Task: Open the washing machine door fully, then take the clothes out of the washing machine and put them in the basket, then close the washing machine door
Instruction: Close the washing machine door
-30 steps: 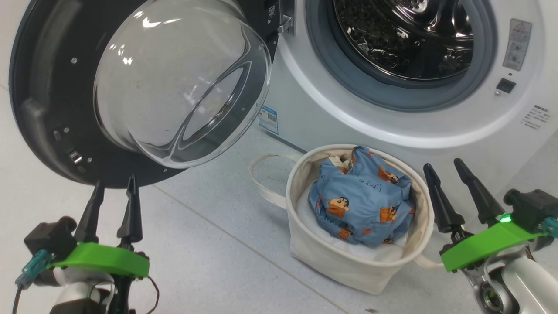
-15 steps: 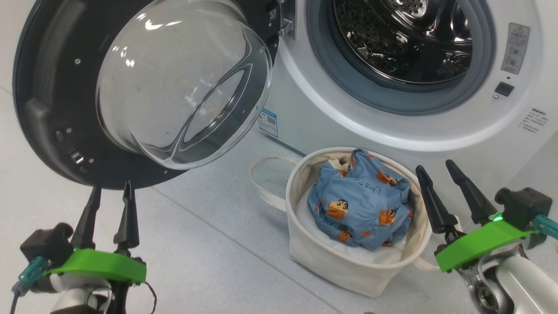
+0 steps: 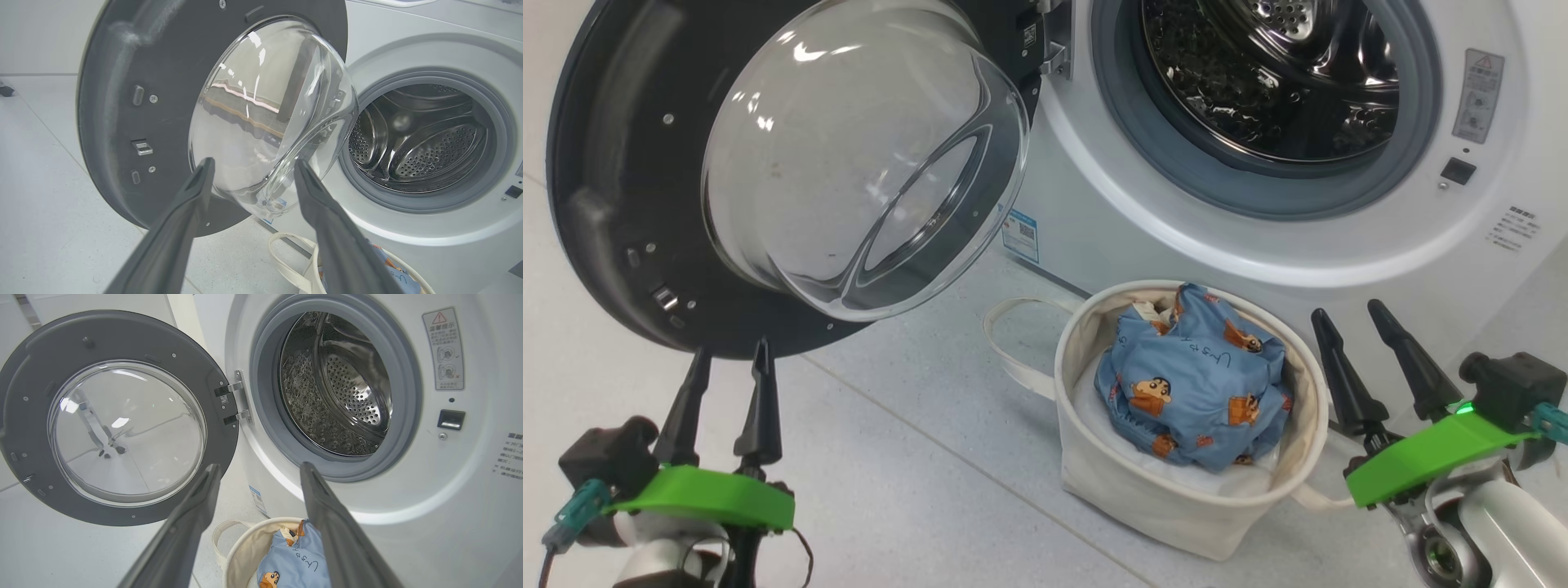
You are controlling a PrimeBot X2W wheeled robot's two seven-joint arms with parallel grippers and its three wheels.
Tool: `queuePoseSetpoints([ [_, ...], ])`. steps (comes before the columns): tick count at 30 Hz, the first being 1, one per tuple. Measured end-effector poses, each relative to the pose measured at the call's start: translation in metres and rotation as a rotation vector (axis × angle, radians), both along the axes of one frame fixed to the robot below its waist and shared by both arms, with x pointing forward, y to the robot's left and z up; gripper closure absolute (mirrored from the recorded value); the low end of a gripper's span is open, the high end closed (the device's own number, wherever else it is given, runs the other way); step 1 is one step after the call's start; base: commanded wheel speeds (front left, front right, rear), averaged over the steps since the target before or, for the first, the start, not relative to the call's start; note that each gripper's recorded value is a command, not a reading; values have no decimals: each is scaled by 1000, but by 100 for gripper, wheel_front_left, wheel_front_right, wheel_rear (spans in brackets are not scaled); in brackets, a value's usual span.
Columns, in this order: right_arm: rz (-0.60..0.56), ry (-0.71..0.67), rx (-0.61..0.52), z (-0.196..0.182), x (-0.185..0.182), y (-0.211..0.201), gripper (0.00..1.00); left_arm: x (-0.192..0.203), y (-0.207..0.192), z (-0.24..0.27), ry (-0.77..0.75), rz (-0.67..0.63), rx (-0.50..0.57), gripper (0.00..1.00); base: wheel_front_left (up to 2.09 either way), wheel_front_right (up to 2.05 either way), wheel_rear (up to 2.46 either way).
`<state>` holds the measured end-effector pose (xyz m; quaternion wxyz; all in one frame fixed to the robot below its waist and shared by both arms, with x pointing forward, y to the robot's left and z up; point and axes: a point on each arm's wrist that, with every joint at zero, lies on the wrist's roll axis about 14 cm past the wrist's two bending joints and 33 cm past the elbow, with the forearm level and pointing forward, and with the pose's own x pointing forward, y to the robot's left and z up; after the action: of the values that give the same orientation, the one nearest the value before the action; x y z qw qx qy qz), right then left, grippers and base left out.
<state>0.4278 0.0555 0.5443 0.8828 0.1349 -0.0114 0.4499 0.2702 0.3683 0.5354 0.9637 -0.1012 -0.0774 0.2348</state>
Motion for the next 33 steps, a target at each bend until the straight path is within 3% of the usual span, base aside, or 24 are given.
queuePoseSetpoints([
  [2, -3, 0, 1, 0, 1, -1, 0, 1, 1, 5, -6, -5, 15, 1, 0, 0, 0],
  [3, -6, 1, 4, 0, 1, -2, 0, 1, 2, 11, -21, -5, 22, 13, 0, 0, 0],
  [4, -9, 2, 5, 0, 2, -2, 0, 3, 4, 19, -44, -5, 28, 50, 0, 0, 0],
  [5, -11, 6, 4, -2, 2, -3, 0, 5, 5, 29, -72, -7, 36, 100, 0, 0, 0],
  [12, -30, 15, 9, -6, 5, -10, 0, 17, 21, 118, -252, -18, 105, 100, 0, 0, 0],
  [24, -71, 10, -6, -6, 6, -29, 0, 17, 67, 152, -373, 68, -112, 100, 0, 0, 0],
  [33, -88, 19, -32, -10, 10, -41, 0, 22, 115, 126, -354, 172, -363, 100, 0, 0, 0],
])
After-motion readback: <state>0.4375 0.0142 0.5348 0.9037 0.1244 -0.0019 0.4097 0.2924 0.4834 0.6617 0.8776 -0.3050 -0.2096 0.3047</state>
